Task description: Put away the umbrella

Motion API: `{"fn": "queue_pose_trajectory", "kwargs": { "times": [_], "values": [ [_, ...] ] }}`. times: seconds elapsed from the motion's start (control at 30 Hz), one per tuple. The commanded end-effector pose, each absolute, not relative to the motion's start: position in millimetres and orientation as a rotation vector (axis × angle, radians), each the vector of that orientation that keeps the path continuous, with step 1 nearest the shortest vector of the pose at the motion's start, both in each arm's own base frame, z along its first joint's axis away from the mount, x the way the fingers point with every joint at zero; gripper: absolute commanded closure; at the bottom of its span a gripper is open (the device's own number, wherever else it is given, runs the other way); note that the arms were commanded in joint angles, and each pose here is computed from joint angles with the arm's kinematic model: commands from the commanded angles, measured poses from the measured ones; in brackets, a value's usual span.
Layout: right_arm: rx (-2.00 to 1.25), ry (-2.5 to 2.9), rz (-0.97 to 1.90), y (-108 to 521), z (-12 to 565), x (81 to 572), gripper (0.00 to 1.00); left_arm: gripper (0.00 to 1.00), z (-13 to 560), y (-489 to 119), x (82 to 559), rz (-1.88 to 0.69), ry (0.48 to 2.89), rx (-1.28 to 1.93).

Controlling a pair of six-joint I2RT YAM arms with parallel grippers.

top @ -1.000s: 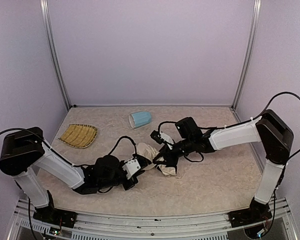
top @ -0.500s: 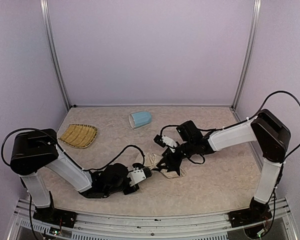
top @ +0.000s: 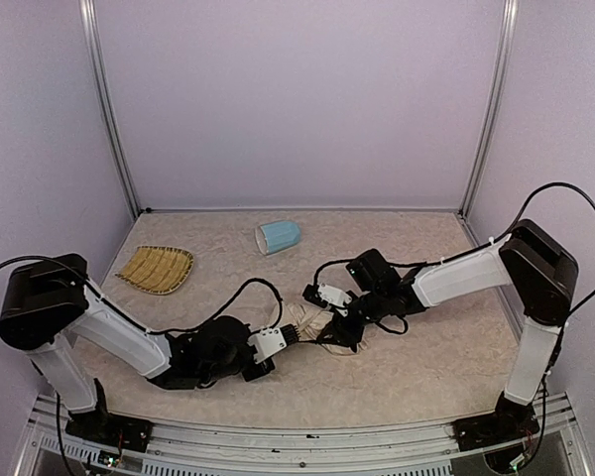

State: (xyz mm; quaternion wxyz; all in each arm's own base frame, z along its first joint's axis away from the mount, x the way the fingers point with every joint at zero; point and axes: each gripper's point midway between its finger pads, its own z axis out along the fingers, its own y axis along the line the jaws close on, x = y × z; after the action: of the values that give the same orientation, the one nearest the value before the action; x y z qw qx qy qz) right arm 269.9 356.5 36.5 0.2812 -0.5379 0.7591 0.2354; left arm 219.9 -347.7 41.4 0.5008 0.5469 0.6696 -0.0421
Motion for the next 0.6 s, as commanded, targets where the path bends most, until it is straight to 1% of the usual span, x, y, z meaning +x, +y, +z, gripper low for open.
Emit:
{"fn": "queue_pose_trajectory", "kwargs": {
  "times": [0.0, 0.03, 0.07, 0.17, 0.23, 0.33, 0.43, 0.57],
  "values": [
    [-1.462, 2.122, 0.577, 345, 12, 264, 0.59, 1.0, 92, -355, 215, -0.238, 1.553, 1.253],
    [-1.45, 2.135, 0.568, 342, 10, 265, 0.63, 1.0, 102, -354, 214, -0.262, 1.545, 1.24],
    [-1.441, 2.148, 0.56, 340, 9, 266, 0.64, 1.0, 110, -352, 214, -0.283, 1.538, 1.225],
    [-1.428, 2.188, 0.552, 334, 2, 266, 0.63, 1.0, 130, -335, 226, -0.298, 1.55, 1.139],
    [-1.428, 2.202, 0.559, 333, -1, 264, 0.61, 1.0, 129, -315, 238, -0.266, 1.585, 1.084],
    [-1.429, 2.208, 0.575, 333, -3, 261, 0.59, 1.0, 117, -296, 252, -0.196, 1.635, 1.048],
    [-1.43, 2.211, 0.594, 333, -3, 258, 0.58, 1.0, 98, -304, 254, -0.168, 1.658, 1.094],
    [-1.424, 2.196, 0.611, 336, 5, 259, 0.54, 1.0, 61, -321, 259, -0.064, 1.751, 1.178]
  ]
}}
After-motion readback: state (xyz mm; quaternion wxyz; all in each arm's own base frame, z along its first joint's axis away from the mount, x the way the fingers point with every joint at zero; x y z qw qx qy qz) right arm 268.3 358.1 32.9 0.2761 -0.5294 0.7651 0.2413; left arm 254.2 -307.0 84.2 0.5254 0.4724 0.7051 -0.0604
